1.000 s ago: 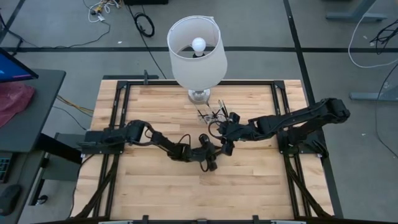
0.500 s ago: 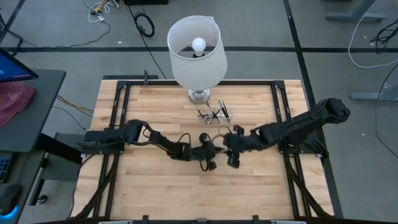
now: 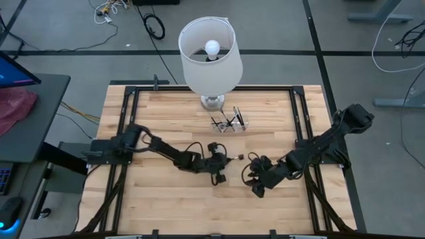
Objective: Put items in baskets/containers
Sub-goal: Put the black brow brush into the transparent organizer
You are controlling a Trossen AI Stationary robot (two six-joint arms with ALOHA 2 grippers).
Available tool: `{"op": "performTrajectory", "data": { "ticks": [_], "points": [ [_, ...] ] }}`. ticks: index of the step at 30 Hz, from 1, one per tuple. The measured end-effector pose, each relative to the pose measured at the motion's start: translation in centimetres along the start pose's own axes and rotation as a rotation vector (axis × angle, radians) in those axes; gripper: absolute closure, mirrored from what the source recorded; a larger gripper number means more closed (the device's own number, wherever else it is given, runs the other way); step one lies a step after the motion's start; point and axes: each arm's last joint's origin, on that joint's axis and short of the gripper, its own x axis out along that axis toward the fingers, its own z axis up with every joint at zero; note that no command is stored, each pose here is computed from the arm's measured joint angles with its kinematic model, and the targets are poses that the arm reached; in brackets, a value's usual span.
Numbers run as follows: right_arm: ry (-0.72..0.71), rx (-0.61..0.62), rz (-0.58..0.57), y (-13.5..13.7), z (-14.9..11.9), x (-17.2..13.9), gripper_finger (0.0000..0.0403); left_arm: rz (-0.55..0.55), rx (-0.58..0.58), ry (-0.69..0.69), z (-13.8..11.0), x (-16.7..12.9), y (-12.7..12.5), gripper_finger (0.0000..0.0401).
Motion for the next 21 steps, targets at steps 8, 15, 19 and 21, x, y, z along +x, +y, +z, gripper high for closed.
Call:
{"op": "performTrajectory", "data": {
  "ticks": [8, 15, 19, 21],
  "points": [
    [-0.170, 0.074, -0.101, -0.3, 0.6, 0.0, 0.0229, 0.234, 0.184, -0.005, 4.8, -6.8, -0.6, 0.0389],
    [-0.275, 0.018, -0.092, -1.0, 1.9, 0.5, 0.0229, 0.369, 0.276, -0.042, 4.1, -10.0, -3.8, 0.0389],
    [-0.319, -0.002, 0.092, -1.8, 3.3, 1.2, 0.0229, 0.466, 0.320, -0.085, 3.6, -11.7, -5.3, 0.0389],
    [-0.358, -0.017, 0.158, -2.9, 3.9, 1.5, 0.0229, 0.455, 0.326, -0.094, 3.5, -12.3, -5.9, 0.0389]
  ]
}}
